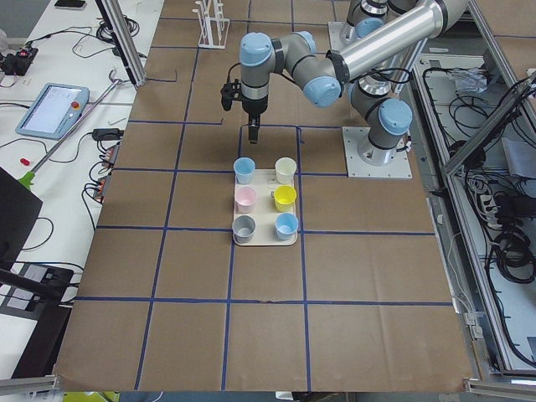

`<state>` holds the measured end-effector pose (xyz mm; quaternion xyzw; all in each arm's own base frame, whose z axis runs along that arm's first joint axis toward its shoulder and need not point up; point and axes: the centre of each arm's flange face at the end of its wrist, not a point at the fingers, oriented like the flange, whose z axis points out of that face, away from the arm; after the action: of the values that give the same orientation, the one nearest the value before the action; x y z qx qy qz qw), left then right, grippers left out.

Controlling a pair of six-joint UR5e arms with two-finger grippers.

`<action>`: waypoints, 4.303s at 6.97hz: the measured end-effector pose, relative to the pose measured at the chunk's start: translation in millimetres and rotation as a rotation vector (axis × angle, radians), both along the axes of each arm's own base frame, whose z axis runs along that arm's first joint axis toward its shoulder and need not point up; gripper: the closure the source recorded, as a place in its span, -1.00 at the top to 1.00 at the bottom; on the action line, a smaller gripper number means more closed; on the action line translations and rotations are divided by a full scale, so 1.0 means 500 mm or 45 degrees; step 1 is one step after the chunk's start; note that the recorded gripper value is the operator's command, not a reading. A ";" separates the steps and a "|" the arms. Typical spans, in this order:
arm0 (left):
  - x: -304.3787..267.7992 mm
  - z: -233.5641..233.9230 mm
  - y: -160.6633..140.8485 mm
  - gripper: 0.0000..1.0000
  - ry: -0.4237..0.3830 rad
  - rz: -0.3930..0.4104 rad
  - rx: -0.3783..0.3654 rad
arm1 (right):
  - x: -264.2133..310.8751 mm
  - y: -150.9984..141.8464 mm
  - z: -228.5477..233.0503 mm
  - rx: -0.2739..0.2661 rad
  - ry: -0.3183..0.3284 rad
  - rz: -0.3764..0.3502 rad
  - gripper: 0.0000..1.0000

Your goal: Transfer IKEA cup to right arm and place on rack

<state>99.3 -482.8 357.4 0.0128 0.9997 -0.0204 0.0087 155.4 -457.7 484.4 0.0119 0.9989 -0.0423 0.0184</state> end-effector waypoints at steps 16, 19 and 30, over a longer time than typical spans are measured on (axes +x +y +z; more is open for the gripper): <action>0.023 -0.184 -0.077 -1.00 -0.007 -0.007 -0.085 | 0.052 0.016 -0.138 -0.608 -0.485 -0.399 1.00; 0.023 0.017 -0.115 -1.00 0.027 -0.024 -0.009 | 0.067 0.071 -0.181 -0.634 -0.761 -0.644 1.00; -0.523 0.211 -0.165 -1.00 0.436 -0.514 -0.653 | 0.094 0.240 -0.228 -0.430 -1.645 -1.326 1.00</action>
<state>-162.4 -565.3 462.8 0.2037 0.9264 -0.2734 -0.1599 202.4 -337.7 370.2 0.4894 0.6393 -0.1787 0.5655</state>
